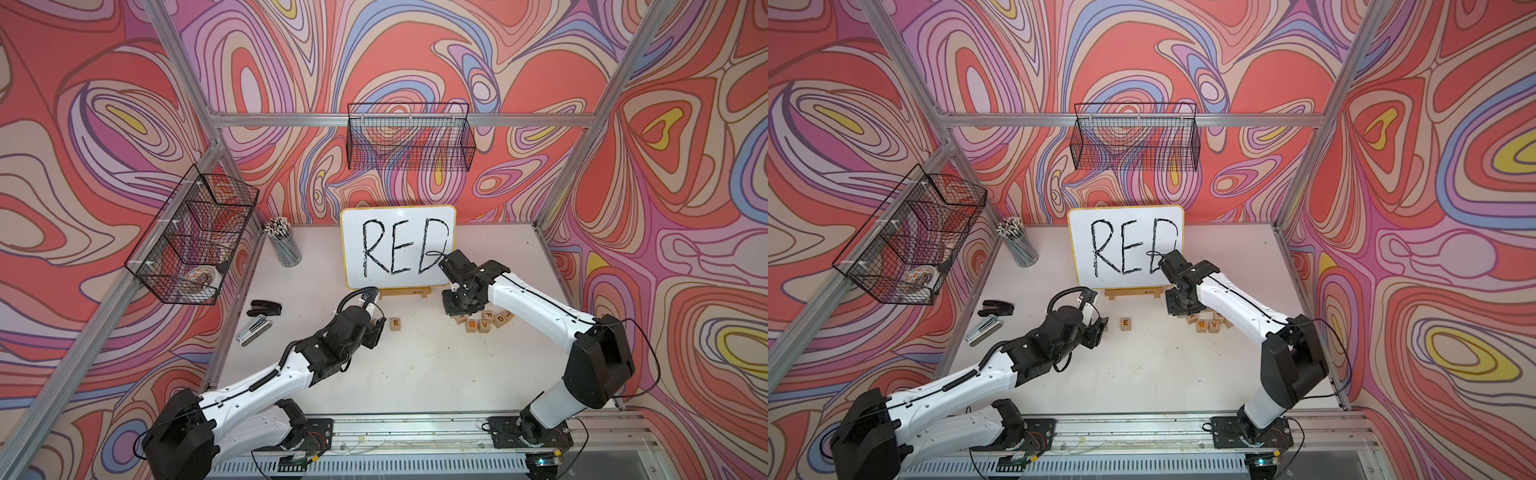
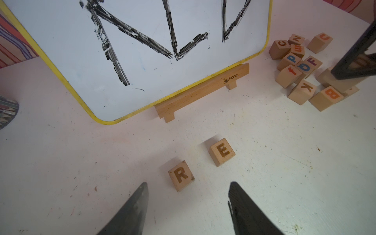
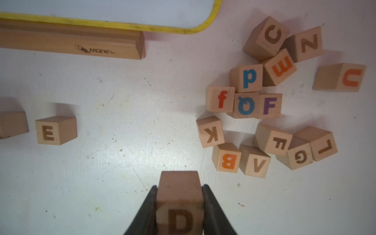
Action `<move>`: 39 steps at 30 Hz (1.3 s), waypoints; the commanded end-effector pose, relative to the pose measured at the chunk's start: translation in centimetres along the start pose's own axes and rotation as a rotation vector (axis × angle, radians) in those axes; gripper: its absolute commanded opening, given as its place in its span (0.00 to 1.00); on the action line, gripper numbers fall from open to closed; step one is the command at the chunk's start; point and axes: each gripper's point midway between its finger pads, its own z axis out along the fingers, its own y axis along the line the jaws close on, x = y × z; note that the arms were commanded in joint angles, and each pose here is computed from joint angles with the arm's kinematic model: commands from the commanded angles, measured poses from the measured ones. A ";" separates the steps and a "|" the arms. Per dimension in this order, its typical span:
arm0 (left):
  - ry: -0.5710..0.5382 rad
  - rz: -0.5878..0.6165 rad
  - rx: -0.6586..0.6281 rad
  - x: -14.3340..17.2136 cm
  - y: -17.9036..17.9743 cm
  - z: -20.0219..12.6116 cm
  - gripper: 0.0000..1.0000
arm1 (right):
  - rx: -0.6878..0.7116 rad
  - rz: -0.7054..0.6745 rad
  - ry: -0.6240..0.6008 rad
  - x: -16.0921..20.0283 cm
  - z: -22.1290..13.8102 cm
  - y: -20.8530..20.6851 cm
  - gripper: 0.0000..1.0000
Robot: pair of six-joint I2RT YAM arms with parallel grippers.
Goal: Assemble the uppercase word "red" with letter blocks
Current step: Place the letter block at the center of the board.
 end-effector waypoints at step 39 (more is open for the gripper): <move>-0.011 -0.011 -0.006 0.0 0.4 -0.3 0.65 | -0.042 0.160 0.047 -0.6 7.0 8.3 0.20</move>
